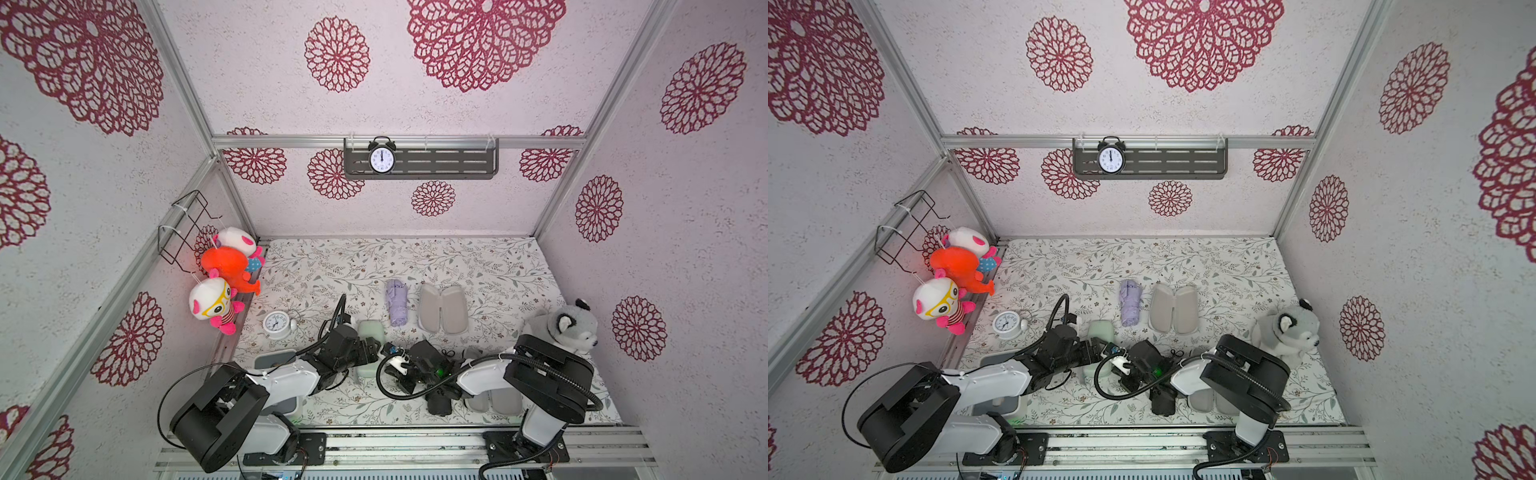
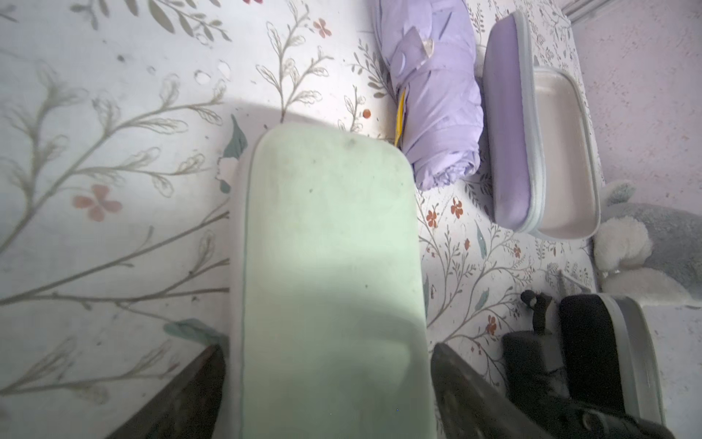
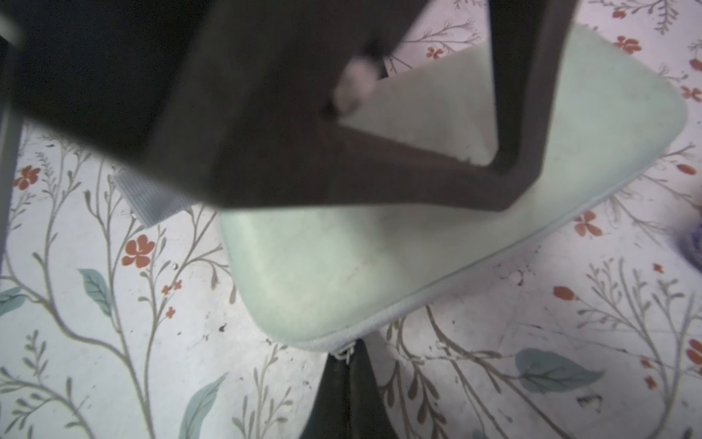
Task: Put umbrellas into zippered umbrella sleeves
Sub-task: Zip the zipper on the umbrella sleeve.
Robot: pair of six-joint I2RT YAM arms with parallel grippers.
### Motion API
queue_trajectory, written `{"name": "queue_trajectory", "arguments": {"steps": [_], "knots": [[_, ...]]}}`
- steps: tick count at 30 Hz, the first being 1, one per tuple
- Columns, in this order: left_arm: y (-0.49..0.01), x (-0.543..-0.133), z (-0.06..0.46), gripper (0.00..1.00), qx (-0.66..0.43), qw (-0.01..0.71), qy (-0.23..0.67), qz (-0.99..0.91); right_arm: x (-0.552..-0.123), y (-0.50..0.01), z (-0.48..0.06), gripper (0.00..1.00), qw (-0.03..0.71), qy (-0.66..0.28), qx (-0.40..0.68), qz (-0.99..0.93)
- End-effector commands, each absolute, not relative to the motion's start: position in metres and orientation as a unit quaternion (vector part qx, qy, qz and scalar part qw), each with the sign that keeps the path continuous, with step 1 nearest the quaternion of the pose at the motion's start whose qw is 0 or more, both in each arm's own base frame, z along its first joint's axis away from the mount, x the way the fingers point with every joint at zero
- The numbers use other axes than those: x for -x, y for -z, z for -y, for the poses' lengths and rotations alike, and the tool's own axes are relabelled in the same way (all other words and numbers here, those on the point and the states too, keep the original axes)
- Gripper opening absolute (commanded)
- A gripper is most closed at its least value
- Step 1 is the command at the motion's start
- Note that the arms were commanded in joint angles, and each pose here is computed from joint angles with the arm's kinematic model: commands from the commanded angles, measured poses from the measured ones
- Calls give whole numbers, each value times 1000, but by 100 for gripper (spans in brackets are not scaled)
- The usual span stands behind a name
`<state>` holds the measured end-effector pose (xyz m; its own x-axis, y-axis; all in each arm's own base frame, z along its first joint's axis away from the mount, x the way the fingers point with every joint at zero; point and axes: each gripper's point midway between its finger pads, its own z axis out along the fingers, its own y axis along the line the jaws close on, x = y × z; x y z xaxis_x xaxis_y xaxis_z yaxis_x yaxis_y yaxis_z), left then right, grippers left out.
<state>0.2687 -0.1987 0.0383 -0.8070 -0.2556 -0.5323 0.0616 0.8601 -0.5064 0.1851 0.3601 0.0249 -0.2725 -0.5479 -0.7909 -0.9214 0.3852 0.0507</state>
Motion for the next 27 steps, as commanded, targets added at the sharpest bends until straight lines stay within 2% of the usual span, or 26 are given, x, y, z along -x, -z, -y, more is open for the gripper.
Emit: {"name": "queue_trajectory", "arguments": {"steps": [1,8,27], "knots": [[-56,-275,195,88,38,331,245,-910,-176,5,-335,0,303,-230,501,-777],[-45,-253,196,77,50,288,273,-916,-178,2,-335,0,309,-227,499,-777],[-21,-247,186,69,85,281,258,-920,-164,1,-340,0,303,-224,502,-778]]}}
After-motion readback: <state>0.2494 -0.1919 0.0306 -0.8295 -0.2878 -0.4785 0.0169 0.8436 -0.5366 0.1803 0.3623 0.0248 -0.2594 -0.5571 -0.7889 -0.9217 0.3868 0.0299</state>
